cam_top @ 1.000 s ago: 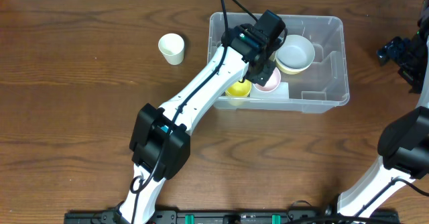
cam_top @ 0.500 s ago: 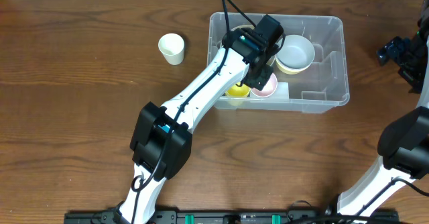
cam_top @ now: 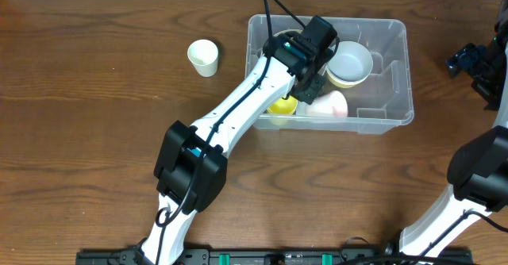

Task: Pack container
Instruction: 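Lower the pink cup into the container's right side and release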

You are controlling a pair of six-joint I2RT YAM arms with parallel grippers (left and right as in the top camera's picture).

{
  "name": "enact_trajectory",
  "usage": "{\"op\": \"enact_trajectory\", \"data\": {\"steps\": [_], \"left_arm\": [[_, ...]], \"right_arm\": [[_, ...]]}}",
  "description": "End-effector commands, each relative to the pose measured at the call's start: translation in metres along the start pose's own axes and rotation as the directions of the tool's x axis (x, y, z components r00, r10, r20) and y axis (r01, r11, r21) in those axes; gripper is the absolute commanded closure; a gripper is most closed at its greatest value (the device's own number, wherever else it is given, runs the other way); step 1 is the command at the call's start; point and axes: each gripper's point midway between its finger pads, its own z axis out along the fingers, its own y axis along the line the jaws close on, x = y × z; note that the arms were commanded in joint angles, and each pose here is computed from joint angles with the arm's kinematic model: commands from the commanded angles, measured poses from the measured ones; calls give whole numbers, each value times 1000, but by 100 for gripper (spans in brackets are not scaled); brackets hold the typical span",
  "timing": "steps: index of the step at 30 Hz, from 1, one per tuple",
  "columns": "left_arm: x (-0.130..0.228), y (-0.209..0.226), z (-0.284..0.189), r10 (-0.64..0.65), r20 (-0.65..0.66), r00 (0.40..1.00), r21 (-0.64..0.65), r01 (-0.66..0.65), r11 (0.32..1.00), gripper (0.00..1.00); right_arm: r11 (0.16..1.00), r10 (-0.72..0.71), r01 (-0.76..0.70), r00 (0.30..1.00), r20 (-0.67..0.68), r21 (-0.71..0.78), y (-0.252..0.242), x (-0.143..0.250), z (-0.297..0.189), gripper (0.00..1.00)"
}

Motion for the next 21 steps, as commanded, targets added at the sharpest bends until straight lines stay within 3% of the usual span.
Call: {"op": "enact_trajectory", "data": {"steps": [1, 10, 13, 14, 21], "left_arm": [[5, 6, 9, 10, -24, 1000, -9, -10, 1000, 88], [0, 17, 9, -5, -7, 1000, -15, 5, 1000, 92], [-5, 18, 7, 36, 11, 999, -15, -36, 999, 83], [-7, 17, 5, 51, 17, 999, -15, -51, 999, 76], [-33, -11, -30, 203, 101, 974, -10, -203, 979, 57]], "right_arm": [[1000, 15, -15, 1000, 5, 9, -1, 0, 0, 1], [1000, 15, -15, 1000, 5, 9, -1, 0, 0, 1], [1000, 15, -15, 1000, 5, 9, -1, 0, 0, 1], [1000, 15, -15, 1000, 5, 9, -1, 0, 0, 1], [1000, 15, -15, 1000, 5, 9, -1, 0, 0, 1]]}}
